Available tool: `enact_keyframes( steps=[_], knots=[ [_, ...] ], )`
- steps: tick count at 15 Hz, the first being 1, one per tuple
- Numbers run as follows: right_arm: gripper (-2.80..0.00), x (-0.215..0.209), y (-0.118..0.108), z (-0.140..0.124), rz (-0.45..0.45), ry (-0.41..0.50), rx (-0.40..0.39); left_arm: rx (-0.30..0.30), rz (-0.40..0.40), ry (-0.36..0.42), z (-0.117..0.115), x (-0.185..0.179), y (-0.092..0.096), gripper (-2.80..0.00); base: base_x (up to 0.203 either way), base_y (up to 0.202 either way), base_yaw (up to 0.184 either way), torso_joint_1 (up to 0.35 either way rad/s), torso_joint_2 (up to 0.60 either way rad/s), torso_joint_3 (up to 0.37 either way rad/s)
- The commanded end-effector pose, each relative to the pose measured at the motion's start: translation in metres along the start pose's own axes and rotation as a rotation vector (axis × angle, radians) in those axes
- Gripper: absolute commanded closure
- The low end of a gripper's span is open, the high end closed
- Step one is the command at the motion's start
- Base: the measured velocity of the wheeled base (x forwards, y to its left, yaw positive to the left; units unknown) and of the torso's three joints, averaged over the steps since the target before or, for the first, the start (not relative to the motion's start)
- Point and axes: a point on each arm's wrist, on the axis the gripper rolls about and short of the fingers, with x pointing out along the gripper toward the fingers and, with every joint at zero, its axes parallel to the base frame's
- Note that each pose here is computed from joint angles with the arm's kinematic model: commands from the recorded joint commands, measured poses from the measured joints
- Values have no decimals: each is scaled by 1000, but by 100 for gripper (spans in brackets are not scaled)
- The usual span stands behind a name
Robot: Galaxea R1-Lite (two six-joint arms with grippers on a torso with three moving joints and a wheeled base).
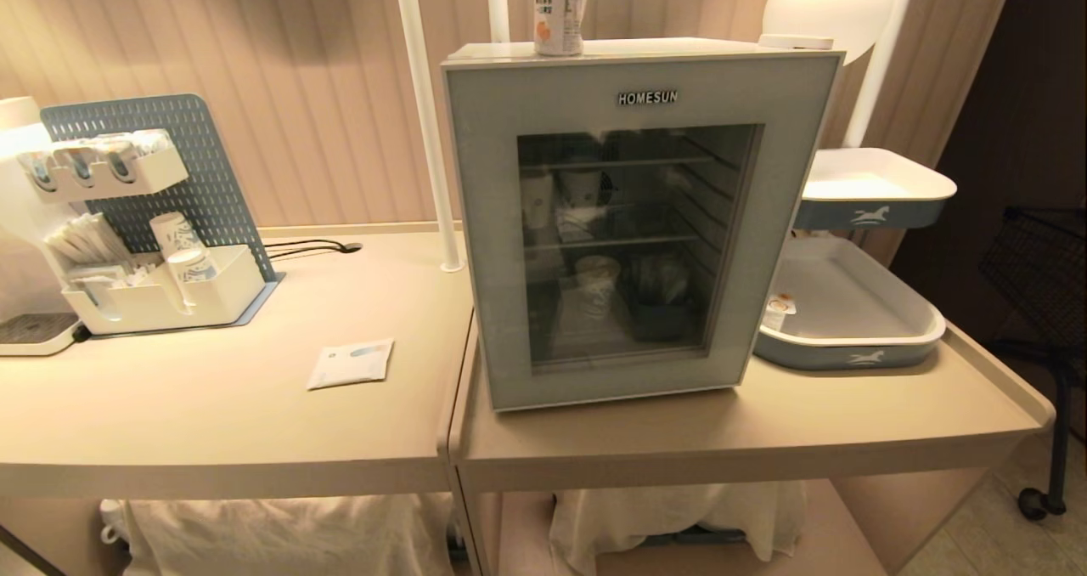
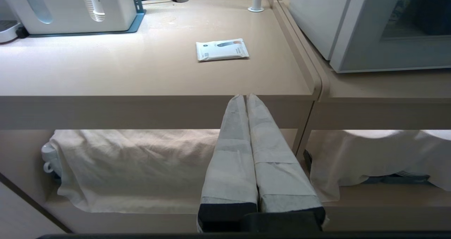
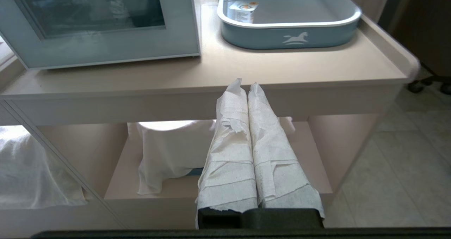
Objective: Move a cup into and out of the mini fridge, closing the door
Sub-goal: Open the freezer door
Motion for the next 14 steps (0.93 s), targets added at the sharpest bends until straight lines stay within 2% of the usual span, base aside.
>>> enact_keyframes(
  steps=[1,4,9,14],
  knots=[
    [0,0,0,0,0,3,1,0,1,-1,0,0,0,0,0,0,0,0,0,0],
    [0,0,0,0,0,3,1,0,1,0,0,0,0,0,15,-16,1,-1,-2,2],
    [0,0,0,0,0,3,1,0,1,0,0,0,0,0,154,-154,2,0,2,1],
    [0,0,0,0,0,3,1,2,1,0,0,0,0,0,3,-11,-1,0,2,-1]
  ],
)
